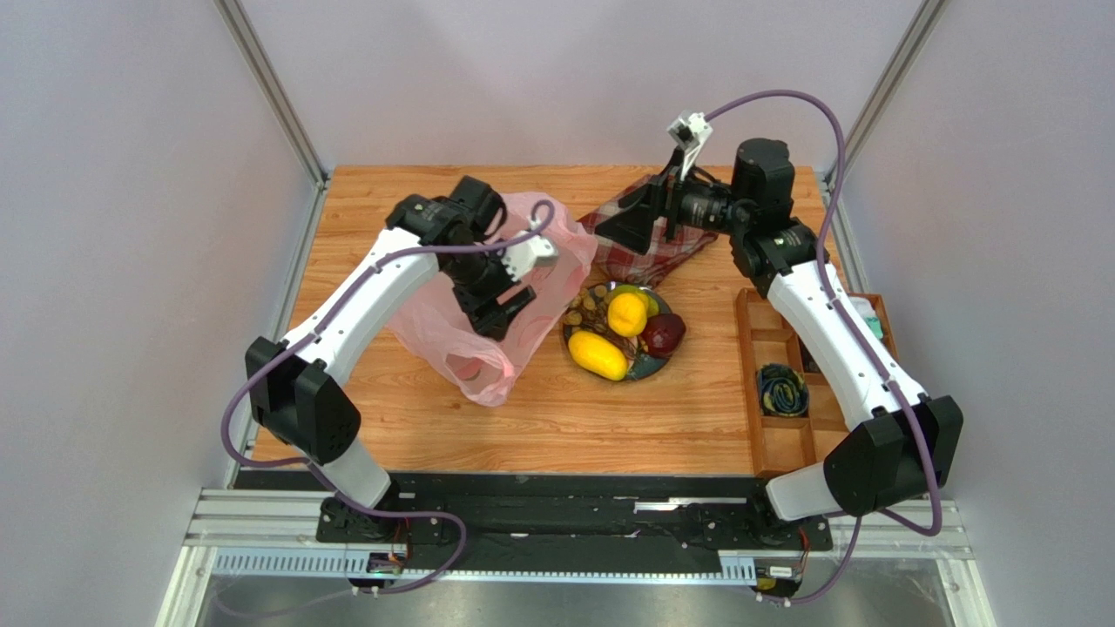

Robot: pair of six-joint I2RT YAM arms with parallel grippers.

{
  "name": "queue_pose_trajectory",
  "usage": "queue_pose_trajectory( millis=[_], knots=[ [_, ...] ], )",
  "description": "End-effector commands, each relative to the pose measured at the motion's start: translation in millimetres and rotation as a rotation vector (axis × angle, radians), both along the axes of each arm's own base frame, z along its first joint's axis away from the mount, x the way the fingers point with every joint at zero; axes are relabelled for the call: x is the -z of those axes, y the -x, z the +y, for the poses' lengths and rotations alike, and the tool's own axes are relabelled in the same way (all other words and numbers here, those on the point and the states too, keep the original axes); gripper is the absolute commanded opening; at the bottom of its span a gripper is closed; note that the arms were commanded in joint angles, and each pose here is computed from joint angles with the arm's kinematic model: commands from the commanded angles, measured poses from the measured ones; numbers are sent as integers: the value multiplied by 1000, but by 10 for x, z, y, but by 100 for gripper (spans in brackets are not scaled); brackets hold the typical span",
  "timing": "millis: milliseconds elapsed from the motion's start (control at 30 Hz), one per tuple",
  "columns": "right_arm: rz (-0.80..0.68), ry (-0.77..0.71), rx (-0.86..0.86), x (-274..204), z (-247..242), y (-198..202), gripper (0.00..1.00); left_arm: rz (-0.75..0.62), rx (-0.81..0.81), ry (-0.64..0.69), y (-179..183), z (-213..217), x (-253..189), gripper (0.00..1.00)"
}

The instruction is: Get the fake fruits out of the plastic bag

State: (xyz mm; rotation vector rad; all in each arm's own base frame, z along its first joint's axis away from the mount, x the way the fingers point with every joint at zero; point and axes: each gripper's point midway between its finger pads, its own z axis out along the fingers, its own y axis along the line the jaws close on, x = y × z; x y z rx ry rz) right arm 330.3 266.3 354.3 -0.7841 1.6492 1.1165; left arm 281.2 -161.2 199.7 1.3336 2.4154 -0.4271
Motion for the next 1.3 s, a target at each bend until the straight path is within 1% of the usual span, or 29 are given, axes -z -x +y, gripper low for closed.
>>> queue_pose_trajectory(
  millis=[0,33,100,167,267,333,367,400,433,500,533,567,600,633,667,700,733,800,833,867,900,933,1000,1033,1100,1133,1200,1233,1267],
  knots=[
    [-128,48,-107,-87,259,300,93,-266,-39,249,172,34,-1113,93],
    [-155,52,-120,-119,295,340,92,-289,-55,282,224,26,-1234,98],
    [-194,52,-140,-185,363,447,91,-371,-91,320,306,74,-1452,99],
    [-253,52,-153,-282,394,541,91,-366,-139,313,399,147,-1438,99],
    [-268,44,-180,-339,445,655,89,-257,-161,289,711,227,-1225,99],
    [-231,51,-203,-267,478,735,86,-191,-162,304,945,239,-1103,99],
    [-185,56,-210,-152,503,778,85,-162,-159,307,1039,245,-1058,99],
    [-182,53,-191,-138,498,777,83,-135,-145,318,1154,243,-1018,98],
    [-168,56,-185,-87,508,790,82,-96,-92,362,1278,168,-1023,98],
    [-123,80,-179,116,556,842,79,7,-64,410,1489,93,-921,98],
    [-112,88,-184,188,574,871,79,63,-49,504,1558,-50,-980,98],
    [-77,77,-178,226,594,892,79,95,-56,538,1582,-102,-963,98],
    [0,77,-161,344,588,910,79,120,-60,556,1592,-135,-901,99],
    [31,85,-155,407,588,908,79,142,-66,601,1551,-214,-919,99],
    [65,103,-159,472,570,940,79,169,-83,610,1523,-243,-872,99],
    [65,112,-172,463,569,964,79,217,-97,610,1493,-277,-787,99],
    [58,127,-175,460,548,965,79,245,-91,651,1484,-344,-822,99],
    [89,187,-200,548,504,1024,79,270,-108,637,1487,-390,-736,99],
    [25,204,-212,454,495,996,79,241,-117,623,1438,-407,-696,99],
    [53,239,-220,544,473,1011,79,229,-90,613,1472,-450,-652,99],
    [39,249,-223,551,466,997,79,244,-132,594,1491,-459,-545,99],
    [16,256,-228,543,466,986,79,176,-168,576,1344,-468,-474,99],
    [26,268,-211,589,480,920,79,176,-263,539,1247,-462,-275,99],
    [34,270,-202,602,497,891,79,97,-321,508,1058,-419,-208,99],
    [98,248,-170,590,565,815,80,33,-346,468,951,-399,-116,99],
    [115,237,-180,595,598,814,79,-48,-354,454,815,-389,-106,99],
    [180,196,-160,578,674,766,78,-129,-326,412,748,-413,27,99],
    [207,191,-149,616,714,724,77,-204,-353,407,608,-405,9,99],
    [230,181,-140,620,744,695,77,-212,-353,403,584,-423,27,99]
  ],
)
